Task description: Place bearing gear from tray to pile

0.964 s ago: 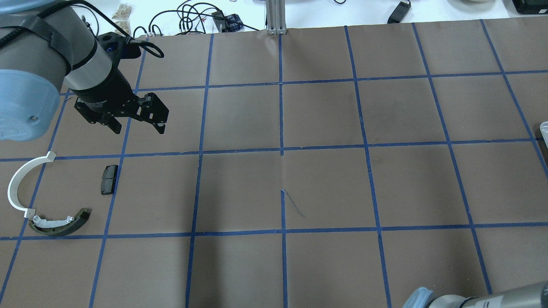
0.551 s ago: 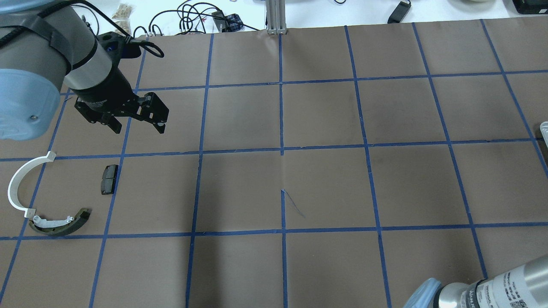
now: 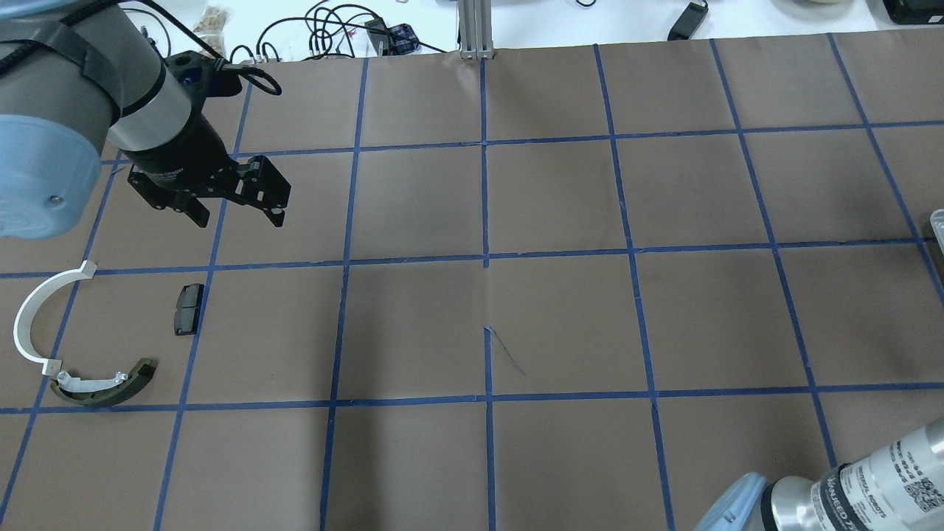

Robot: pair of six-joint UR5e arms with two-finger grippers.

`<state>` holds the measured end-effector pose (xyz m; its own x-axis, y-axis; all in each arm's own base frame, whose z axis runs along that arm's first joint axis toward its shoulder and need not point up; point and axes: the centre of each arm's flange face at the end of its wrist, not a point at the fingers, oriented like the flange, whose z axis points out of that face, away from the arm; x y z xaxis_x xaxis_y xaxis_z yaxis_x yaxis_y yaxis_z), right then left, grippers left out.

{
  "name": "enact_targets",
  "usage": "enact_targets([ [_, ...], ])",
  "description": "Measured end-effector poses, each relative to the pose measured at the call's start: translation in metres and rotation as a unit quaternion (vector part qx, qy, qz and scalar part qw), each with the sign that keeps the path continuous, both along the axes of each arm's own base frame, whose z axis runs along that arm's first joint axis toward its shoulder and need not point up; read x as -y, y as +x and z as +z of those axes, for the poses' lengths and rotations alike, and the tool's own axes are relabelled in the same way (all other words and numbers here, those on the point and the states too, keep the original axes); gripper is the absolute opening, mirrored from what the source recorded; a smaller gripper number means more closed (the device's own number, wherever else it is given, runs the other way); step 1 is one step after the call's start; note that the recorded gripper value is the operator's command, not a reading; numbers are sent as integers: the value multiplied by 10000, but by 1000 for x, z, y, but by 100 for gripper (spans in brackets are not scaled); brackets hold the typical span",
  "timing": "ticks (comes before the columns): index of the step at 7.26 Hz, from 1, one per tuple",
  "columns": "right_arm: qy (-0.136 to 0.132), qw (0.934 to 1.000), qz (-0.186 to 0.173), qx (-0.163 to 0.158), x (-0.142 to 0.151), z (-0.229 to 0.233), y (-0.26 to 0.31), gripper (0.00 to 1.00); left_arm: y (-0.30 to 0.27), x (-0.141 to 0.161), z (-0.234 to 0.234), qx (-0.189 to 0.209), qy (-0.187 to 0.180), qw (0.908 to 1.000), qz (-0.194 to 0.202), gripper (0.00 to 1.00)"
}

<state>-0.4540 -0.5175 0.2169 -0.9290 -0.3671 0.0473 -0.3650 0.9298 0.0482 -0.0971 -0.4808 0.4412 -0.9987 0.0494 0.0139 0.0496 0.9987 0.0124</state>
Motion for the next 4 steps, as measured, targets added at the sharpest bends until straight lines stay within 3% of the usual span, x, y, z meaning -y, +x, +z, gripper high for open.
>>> enact_targets([
  [1,-3,10000,6,15,2,-7,-2,73,0,0,1,-7,-7,10000,1,100],
  [4,42,10000,23,65,3,-20,-4,63,0,0,1,-17,-12,10000,1,100],
])
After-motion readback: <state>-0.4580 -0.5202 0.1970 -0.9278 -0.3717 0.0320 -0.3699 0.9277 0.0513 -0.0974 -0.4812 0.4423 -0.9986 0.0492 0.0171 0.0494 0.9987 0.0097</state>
